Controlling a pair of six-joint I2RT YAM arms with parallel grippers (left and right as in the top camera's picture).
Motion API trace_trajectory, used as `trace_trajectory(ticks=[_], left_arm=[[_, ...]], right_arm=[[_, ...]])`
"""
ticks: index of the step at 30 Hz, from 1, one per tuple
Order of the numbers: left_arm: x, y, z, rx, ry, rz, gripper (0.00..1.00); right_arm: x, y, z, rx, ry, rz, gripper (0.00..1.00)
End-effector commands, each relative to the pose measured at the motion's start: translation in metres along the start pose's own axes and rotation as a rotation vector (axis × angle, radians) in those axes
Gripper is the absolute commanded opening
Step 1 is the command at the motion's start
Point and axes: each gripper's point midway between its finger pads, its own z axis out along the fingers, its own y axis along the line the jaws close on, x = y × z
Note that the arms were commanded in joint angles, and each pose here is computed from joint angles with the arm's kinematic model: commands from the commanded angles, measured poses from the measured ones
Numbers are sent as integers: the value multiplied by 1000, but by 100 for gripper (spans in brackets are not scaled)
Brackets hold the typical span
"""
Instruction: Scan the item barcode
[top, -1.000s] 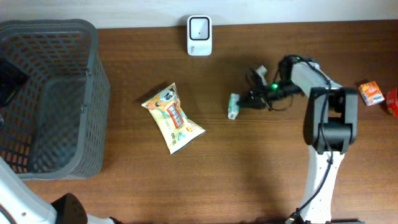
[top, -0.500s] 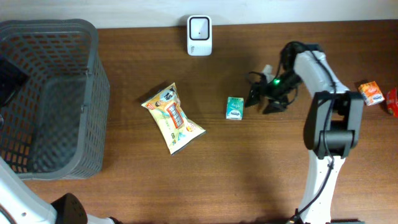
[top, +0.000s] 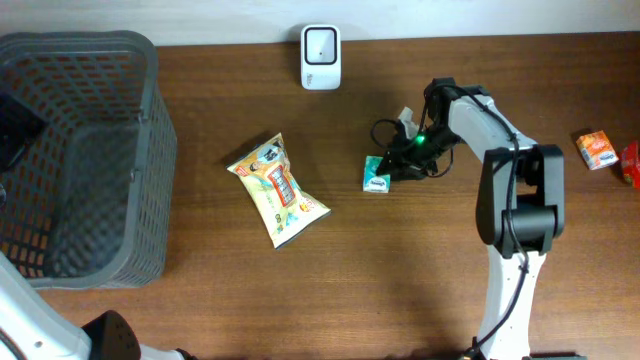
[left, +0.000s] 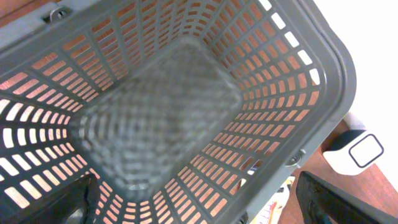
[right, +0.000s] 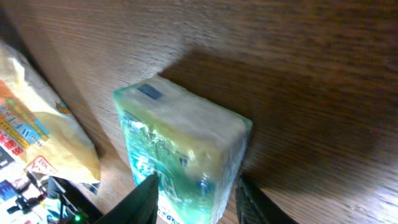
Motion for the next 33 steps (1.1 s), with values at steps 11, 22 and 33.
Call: trace_trajectory(ticks=[11,22,33], left_arm=[[-1,1,1,-2,1,-9,99],[-1,1,1,-2,1,-9,99],[-1,1,1,-2,1,-9,99]], right_arm=[[13,130,-45,-840,-16,-162,4],[7,167,-41,-895,-168,-622,4],[-2,171,-45,-890,-220,-721,4]])
